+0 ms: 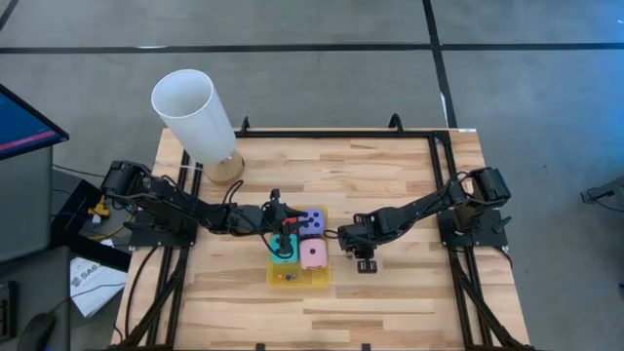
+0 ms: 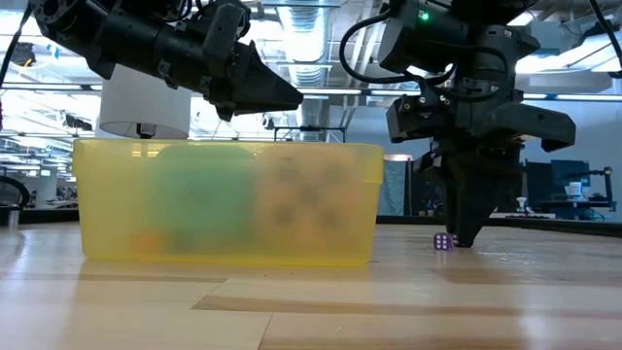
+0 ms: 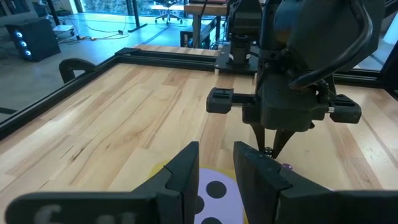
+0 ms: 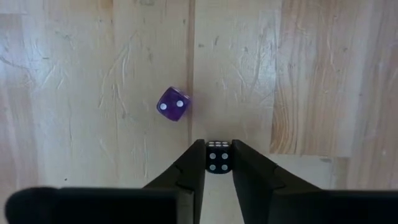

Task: Pick & Place Dice
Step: Put the black die into the yellow bin

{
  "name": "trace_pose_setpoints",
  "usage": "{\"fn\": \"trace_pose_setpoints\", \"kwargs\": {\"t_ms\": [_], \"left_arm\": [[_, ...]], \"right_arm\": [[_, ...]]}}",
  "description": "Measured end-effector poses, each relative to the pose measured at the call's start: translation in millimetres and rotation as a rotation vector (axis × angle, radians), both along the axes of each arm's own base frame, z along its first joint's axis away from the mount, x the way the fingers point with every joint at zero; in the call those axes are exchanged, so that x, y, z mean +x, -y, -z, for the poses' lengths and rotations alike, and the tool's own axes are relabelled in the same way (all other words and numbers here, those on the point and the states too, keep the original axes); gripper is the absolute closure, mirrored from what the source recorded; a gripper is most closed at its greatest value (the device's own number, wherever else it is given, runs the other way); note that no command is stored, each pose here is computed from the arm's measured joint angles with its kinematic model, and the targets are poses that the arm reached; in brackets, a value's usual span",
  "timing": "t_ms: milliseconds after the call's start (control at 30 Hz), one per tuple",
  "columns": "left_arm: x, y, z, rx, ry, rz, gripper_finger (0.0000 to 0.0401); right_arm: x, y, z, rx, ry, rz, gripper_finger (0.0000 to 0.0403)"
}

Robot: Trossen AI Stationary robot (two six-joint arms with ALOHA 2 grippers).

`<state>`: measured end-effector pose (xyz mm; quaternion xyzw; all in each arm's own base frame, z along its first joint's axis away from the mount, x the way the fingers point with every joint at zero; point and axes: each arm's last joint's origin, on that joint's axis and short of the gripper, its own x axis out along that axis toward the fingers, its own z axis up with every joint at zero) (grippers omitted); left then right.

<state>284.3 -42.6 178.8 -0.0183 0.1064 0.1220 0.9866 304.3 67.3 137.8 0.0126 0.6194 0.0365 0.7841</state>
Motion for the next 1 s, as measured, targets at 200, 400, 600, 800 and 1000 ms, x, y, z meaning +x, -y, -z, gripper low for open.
{"fn": "trace_pose_setpoints", "kwargs": {"t_ms": [200, 400, 600, 800, 1000], "left_arm": [[0, 0, 0, -0.001, 0.0, 0.001, 0.0311], [0, 0, 0, -0.001, 0.0, 0.001, 0.0311], [0, 0, 0, 0.0, 0.0, 0.0, 0.0311], [0, 0, 0, 0.001, 0.0, -0.003, 0.0311], [0, 0, 0, 0.0, 0.0, -0.003, 0.0311]], "right_arm": [[0, 0, 0, 0.001, 0.0, 0.0, 0.0338], [0, 0, 0, 0.002, -0.002, 0.0, 0.0339], [5, -1, -18, -0.009, -0.061, 0.0, 0.034], [18, -3, -46, -0.013, -0.038, -0.041, 0.034], [27, -5, -71, -0.046, -0.01, -0.095, 0.034]]}}
